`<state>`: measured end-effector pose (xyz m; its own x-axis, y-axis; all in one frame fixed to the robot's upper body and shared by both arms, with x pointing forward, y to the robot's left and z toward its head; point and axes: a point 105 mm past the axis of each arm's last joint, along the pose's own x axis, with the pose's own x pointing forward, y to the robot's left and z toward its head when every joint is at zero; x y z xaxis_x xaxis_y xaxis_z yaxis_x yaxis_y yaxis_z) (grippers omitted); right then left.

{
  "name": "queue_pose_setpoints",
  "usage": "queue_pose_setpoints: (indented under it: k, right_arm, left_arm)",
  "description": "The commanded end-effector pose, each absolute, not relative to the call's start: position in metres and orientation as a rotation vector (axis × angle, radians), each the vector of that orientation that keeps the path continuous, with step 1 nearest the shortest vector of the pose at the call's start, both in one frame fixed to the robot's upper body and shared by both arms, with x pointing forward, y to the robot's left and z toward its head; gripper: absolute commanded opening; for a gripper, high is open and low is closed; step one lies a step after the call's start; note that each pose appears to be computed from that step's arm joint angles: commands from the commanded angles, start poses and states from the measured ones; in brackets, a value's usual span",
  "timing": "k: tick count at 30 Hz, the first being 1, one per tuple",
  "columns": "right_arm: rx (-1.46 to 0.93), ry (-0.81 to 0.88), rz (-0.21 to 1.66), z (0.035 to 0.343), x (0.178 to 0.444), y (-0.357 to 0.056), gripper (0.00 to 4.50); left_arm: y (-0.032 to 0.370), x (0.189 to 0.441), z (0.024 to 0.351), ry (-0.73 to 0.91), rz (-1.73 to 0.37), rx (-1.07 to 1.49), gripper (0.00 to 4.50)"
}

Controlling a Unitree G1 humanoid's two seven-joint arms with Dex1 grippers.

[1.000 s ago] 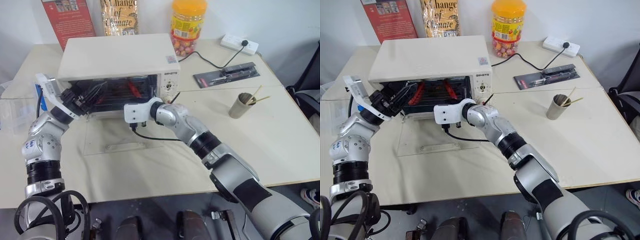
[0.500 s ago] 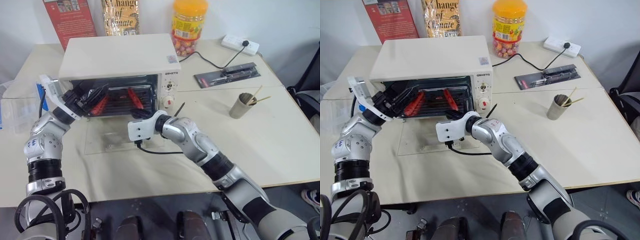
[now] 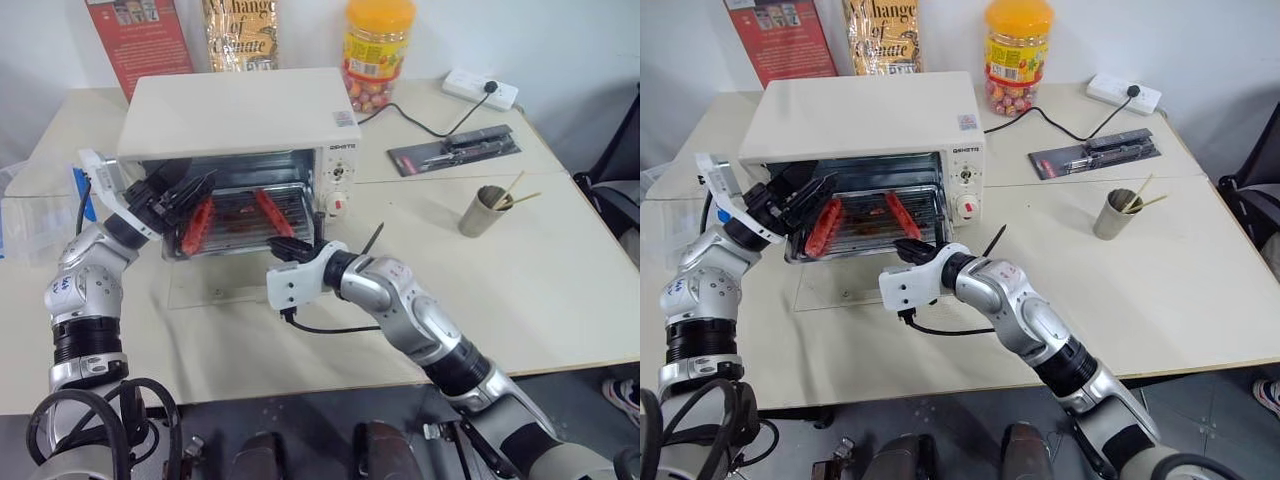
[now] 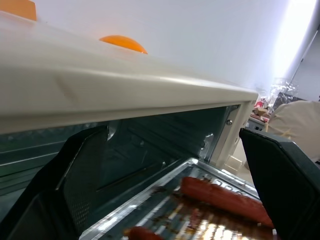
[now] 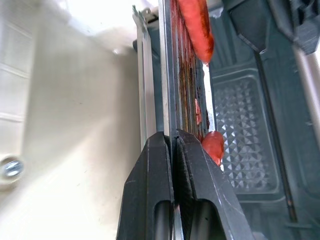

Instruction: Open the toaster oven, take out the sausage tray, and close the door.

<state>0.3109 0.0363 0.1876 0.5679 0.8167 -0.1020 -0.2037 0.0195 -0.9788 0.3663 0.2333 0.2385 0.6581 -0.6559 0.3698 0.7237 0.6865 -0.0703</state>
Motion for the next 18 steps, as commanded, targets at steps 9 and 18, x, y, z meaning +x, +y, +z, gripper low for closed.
queue_pose_setpoints:
  k: [9, 18]
  right_arm:
    - [-1.328, -0.684, 0.880, 0.197, 0.285, 0.017, 0.00]
    - [-1.342, -0.753, 0.877, 0.203, 0.282, 0.003, 0.00]
  left_arm:
    - [0.265, 0.333, 0.253, -0.336, -0.723, -0.190, 4.50]
    - [0.284, 0.301, 0.245, -0.148, -0.601, -0.365, 4.50]
